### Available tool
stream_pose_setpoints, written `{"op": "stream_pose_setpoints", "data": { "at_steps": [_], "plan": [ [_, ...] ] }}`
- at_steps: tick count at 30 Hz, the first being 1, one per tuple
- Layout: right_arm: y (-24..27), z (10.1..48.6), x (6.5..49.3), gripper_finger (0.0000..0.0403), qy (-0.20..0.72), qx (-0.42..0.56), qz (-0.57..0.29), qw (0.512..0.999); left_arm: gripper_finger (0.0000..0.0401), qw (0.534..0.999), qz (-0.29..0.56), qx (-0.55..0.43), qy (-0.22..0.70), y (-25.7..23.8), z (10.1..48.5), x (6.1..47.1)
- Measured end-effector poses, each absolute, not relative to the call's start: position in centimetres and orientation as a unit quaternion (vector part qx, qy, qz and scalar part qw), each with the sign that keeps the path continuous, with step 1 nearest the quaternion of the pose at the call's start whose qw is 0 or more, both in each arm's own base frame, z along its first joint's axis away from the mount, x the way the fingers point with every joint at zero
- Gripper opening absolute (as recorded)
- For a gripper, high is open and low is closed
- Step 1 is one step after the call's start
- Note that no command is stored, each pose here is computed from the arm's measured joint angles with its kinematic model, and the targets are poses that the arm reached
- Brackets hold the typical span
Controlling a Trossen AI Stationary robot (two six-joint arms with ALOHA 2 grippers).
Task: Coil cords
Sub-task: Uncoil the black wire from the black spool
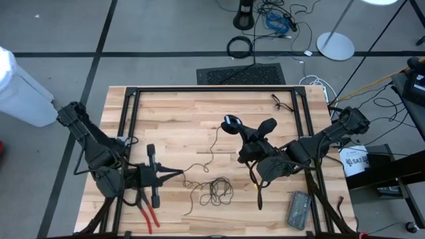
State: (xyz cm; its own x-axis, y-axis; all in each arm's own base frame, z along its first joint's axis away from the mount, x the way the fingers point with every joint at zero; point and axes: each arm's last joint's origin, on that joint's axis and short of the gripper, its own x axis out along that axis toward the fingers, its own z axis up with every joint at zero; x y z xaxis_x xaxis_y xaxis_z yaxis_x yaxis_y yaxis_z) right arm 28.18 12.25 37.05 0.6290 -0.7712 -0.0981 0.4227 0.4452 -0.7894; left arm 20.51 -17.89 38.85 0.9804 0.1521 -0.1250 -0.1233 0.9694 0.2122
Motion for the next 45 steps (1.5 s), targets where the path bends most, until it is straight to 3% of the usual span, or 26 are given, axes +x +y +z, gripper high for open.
{"op": "stream_pose_setpoints", "data": {
  "at_steps": [6, 15, 20, 28, 37, 45],
  "plan": [
    [12.2, 37.2, 28.0, 0.0, 0.229, -0.383, -0.394, 0.804, 0.0, 0.992, 0.056, 0.093, 0.064, -18.2, 38.6, 21.6],
    [12.4, 37.2, 27.9, 0.0, 0.229, -0.388, -0.4, 0.798, 0.0, 0.994, -0.094, 0.049, 0.015, -19.6, 38.0, 24.8],
    [12.4, 37.2, 27.6, 0.0, 0.229, -0.393, -0.434, 0.778, 0.0, 0.987, -0.14, 0.076, -0.001, -20.5, 37.1, 26.2],
    [12.9, 37.3, 27.3, 0.0, 0.227, -0.4, -0.439, 0.772, 0.0005, 0.987, -0.124, 0.096, 0.031, -20.6, 34.6, 28.7],
    [13.0, 37.3, 27.3, 0.0, 0.231, -0.409, -0.435, 0.768, 0.0057, 0.978, -0.124, 0.134, 0.105, -19.6, 32.6, 29.7],
    [13.0, 37.3, 27.2, 0.0, 0.235, -0.416, -0.433, 0.765, 0.0075, 0.96, -0.013, 0.204, 0.191, -18.4, 31.3, 28.7]
  ]
}}
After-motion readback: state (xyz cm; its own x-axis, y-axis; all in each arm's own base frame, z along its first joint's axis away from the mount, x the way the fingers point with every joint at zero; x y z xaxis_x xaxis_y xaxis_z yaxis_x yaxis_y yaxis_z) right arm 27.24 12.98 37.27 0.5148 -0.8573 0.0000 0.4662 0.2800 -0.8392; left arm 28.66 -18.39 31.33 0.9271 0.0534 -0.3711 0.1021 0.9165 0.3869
